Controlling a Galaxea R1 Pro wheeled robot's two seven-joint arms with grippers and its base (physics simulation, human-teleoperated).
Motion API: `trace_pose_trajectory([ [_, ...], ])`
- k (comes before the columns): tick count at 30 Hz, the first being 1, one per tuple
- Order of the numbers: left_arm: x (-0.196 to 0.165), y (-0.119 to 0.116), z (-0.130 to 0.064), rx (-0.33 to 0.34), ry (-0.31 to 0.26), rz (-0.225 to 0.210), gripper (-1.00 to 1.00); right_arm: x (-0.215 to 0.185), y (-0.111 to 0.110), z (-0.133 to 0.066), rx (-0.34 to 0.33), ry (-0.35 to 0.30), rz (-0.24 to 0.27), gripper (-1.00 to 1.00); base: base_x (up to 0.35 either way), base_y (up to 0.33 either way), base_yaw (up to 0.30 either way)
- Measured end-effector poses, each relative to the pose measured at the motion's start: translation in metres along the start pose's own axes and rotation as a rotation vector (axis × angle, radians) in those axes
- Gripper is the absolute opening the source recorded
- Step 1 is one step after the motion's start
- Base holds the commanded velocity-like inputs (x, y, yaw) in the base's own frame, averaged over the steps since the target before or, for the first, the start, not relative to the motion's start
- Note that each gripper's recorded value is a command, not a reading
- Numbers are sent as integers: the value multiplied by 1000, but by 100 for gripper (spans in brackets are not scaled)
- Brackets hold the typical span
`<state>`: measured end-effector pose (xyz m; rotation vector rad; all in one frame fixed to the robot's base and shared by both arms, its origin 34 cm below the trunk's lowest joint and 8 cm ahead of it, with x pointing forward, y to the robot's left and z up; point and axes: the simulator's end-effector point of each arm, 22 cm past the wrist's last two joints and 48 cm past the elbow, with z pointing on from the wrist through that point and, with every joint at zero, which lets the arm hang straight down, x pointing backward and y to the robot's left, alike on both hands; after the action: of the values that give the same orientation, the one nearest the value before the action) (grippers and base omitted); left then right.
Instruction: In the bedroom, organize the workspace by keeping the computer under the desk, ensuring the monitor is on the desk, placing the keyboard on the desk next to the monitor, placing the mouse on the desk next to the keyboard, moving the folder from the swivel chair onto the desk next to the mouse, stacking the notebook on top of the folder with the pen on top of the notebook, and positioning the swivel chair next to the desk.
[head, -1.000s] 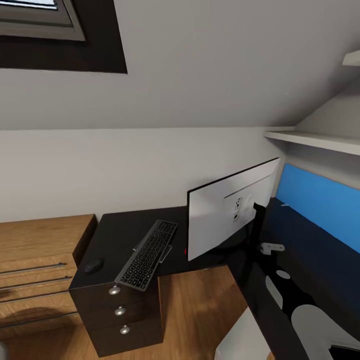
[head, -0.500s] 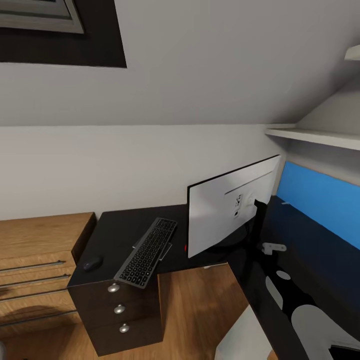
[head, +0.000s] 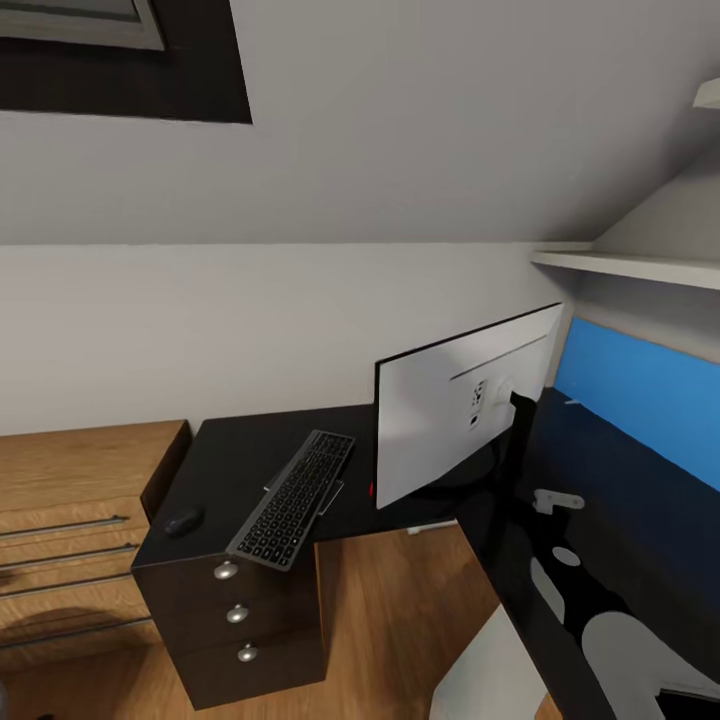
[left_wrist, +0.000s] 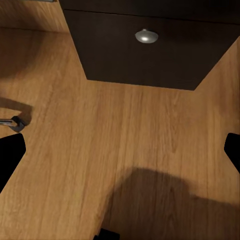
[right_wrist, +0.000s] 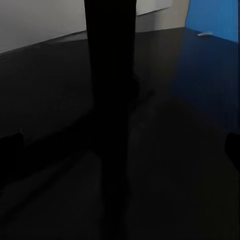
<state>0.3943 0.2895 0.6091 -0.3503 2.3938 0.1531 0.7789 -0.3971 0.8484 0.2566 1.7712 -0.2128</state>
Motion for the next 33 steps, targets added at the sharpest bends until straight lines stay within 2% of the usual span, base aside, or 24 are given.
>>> trace_pose_trajectory([
  [7, 2, 0, 2, 1, 0, 1, 100, 13, -3, -2, 15, 9, -1, 100, 0, 0, 0],
  [17, 6, 2, 3, -1, 8, 5, 100, 10, -2, -2, 13, -8, -2, 100, 0, 0, 0],
  [24, 12, 2, 3, -2, 20, 9, 100, -16, -2, -4, 11, -124, 8, 100, 0, 0, 0],
  [25, 13, 1, 2, -1, 22, 9, 100, -25, -1, -6, 9, -173, 13, 100, 0, 0, 0],
  [33, 23, 4, 2, -5, 41, 17, 100, -33, -2, -8, 10, -216, 17, 100, 9, 0, 0],
])
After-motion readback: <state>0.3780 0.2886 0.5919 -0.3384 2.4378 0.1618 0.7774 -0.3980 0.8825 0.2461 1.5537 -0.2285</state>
